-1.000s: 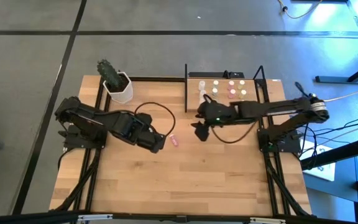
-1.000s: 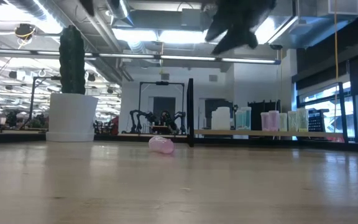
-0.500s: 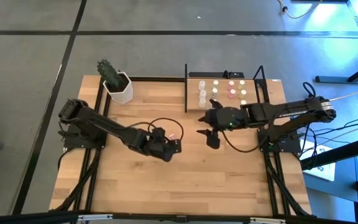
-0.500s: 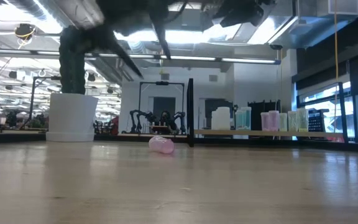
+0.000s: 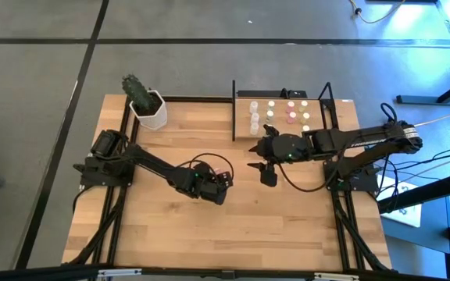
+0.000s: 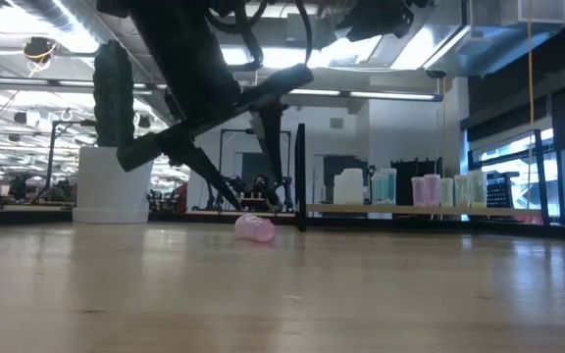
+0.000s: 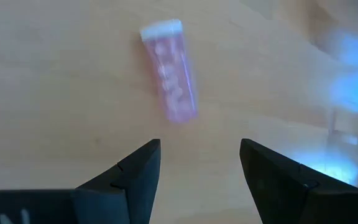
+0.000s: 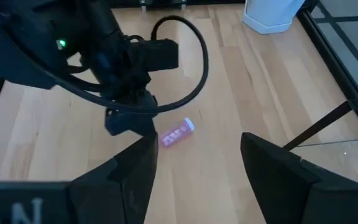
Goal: Pick and place medicine bottles onto shelf by color
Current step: Put the pink pill bottle on the shelf aligned with the other pink pill bottles
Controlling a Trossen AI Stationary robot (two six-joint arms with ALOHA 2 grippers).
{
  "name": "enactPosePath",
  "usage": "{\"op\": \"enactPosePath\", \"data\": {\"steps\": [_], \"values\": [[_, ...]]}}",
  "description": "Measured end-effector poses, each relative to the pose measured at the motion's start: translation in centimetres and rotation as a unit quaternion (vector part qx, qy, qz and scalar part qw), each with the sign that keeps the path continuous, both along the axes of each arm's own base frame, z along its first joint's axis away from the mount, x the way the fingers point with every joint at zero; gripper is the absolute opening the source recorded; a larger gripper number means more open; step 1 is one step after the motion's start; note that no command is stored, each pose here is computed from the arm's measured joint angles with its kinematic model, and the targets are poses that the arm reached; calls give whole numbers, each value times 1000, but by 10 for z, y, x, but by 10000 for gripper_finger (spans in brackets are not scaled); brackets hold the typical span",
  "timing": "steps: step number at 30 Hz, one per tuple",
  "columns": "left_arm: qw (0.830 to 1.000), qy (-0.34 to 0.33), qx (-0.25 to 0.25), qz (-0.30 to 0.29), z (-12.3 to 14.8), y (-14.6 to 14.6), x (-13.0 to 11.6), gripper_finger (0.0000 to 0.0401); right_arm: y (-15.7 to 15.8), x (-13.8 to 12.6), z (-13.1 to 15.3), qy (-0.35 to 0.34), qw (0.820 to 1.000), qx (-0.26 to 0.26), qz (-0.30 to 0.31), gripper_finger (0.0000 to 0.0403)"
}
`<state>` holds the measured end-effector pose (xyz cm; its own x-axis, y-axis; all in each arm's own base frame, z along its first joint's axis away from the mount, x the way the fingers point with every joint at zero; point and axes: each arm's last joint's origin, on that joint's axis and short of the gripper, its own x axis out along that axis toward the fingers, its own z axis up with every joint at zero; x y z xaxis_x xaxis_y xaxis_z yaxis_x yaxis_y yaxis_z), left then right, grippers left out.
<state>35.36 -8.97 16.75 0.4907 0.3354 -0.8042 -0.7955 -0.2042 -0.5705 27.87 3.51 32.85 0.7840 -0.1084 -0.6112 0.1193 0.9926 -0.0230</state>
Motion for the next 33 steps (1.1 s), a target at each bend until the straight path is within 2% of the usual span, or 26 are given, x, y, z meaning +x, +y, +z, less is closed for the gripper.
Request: {"op": "enactPosePath", "data": {"steps": [7,16,27,33], "values": [[999,2,30,29,0,14,1,214,0,1,1,-5,1000,2,-1,231],[999,3,29,40,0,23,3,214,0,1,1,-5,1000,2,-1,231],[998,15,18,50,-8,20,3,214,0,1,1,-5,1000,2,-1,231],[999,21,-14,47,-20,24,9,214,0,1,0,-5,1000,2,-1,231]]}}
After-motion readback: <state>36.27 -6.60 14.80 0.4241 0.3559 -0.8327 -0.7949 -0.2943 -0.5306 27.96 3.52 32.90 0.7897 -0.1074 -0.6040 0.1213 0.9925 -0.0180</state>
